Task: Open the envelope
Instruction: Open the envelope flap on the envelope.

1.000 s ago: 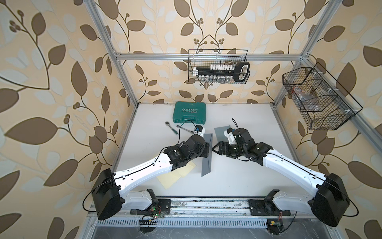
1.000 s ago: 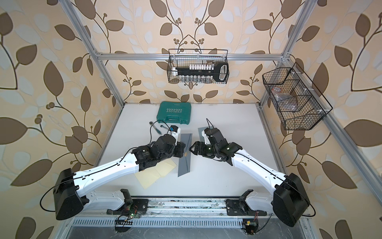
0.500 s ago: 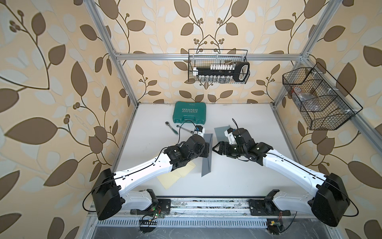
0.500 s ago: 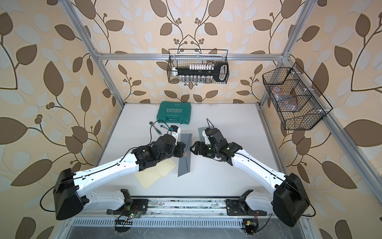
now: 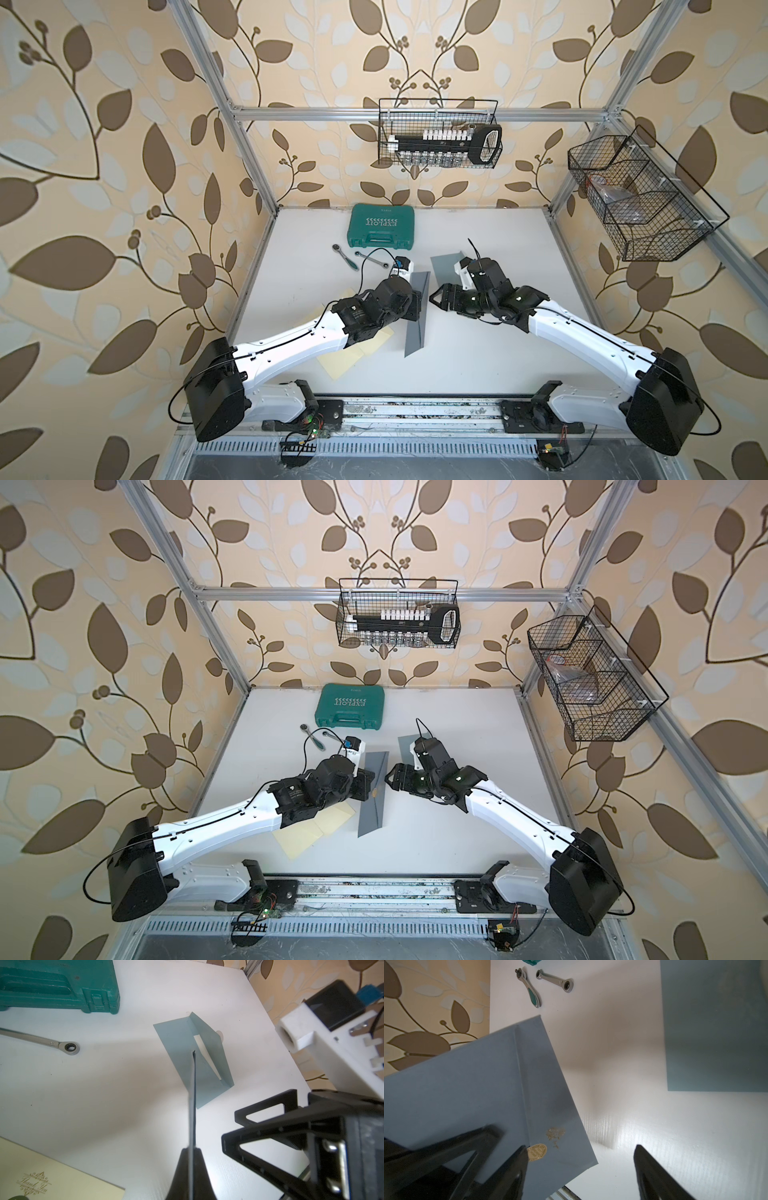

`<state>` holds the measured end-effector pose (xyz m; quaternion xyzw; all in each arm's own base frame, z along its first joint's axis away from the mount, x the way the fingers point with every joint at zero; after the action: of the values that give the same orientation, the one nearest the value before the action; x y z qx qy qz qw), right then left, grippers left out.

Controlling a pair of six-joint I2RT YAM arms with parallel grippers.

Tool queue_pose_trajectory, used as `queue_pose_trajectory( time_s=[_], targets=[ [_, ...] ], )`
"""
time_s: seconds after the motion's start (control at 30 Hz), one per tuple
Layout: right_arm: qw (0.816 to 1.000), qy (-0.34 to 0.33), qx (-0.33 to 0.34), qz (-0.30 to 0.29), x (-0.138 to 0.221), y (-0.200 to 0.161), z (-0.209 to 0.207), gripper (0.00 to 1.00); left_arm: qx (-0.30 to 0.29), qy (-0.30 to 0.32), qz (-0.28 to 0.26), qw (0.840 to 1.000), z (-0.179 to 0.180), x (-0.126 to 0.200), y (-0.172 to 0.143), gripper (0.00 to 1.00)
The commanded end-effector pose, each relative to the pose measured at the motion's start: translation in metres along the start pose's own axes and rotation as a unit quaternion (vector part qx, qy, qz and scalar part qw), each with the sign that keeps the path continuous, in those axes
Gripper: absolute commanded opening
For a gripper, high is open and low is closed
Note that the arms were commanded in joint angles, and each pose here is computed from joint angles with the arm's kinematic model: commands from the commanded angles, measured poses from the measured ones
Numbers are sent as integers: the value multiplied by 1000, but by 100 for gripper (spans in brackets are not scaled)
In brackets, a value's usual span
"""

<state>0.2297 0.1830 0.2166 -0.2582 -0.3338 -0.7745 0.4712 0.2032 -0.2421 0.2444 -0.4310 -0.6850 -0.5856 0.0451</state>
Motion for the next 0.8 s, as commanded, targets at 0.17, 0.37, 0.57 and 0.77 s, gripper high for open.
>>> queue_pose_trajectory(
  time_s=[0.17,0.37,0.57,0.77],
  targets=[
    [1000,-10,-6,-14,8,3,4,79,-13,-13,-40,999,-5,9,8,0],
    [1000,-10,-7,-16,9,3,5,79,-28,-30,-35,999,-8,10,7,0],
    [1000,-4,-5,-17,12,4,8,79,-22,-26,-53,998,-4,13,5,0],
    [1000,0,-7,-12,11,3,8,78,-44,-48,-59,996,-7,11,2,0]
  ],
)
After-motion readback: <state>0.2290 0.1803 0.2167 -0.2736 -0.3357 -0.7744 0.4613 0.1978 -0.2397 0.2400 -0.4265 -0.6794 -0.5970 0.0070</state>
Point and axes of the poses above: each gripper's point midway between its finger pads, its own x axis back along the fingers, its own z axis along the line the jaws close on, y = z × x, the point moved 9 cm from there along x, back along the fingers, and after that the axes turned 7 degrees about -x, right-handed, at the moved point
